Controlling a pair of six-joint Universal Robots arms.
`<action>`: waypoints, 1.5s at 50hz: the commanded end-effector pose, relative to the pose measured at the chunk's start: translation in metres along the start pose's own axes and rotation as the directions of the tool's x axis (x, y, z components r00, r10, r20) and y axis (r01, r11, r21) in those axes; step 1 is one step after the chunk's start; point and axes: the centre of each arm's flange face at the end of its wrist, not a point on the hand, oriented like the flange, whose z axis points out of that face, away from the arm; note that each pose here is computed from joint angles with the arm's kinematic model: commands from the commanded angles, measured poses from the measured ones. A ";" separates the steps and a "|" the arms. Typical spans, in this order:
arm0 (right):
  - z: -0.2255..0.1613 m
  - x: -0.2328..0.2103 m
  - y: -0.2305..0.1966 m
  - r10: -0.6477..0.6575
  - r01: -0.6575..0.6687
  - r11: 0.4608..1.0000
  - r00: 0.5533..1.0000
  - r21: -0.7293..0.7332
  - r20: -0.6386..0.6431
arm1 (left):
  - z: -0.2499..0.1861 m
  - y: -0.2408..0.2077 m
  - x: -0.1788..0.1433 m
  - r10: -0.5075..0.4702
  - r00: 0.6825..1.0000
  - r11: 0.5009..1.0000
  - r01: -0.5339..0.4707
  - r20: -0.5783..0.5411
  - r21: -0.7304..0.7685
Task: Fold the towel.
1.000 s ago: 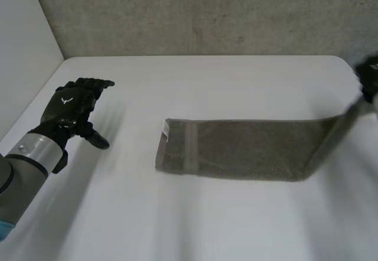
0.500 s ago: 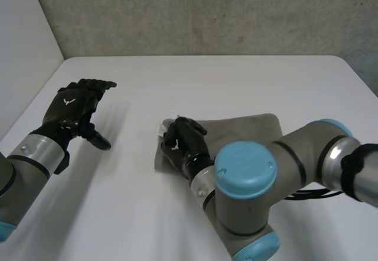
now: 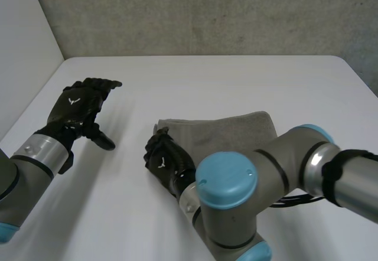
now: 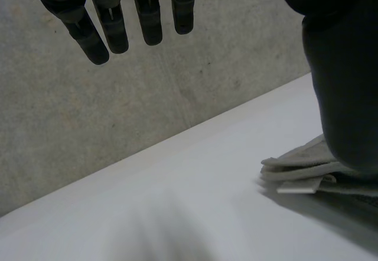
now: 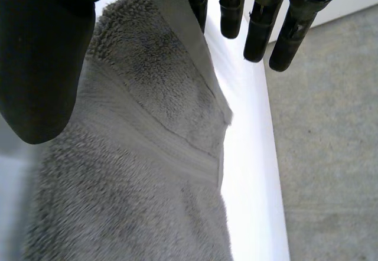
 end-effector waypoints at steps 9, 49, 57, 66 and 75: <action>-0.071 0.123 0.050 0.537 -0.560 0.828 0.791 0.006 -0.292 | -0.013 -0.016 0.060 0.023 0.984 0.998 -0.013 -0.177 0.059; -0.070 0.085 0.170 0.425 -0.557 0.773 0.810 -0.304 -0.404 | 0.010 0.053 0.134 0.238 0.955 0.961 -0.258 -0.175 -0.100; -0.067 0.118 0.151 0.313 -0.460 0.847 0.836 -0.265 -0.451 | 0.004 0.003 0.124 0.210 0.970 0.977 -0.212 -0.125 -0.005; -0.045 0.121 0.043 0.263 -0.282 0.959 0.897 -0.001 -0.355 | 0.012 -0.054 0.064 0.079 0.995 0.990 -0.085 0.054 0.111; -0.015 0.020 -0.014 0.062 -0.063 0.996 0.998 0.060 0.011 | 0.010 -0.068 0.021 0.014 0.986 0.994 -0.032 0.163 0.109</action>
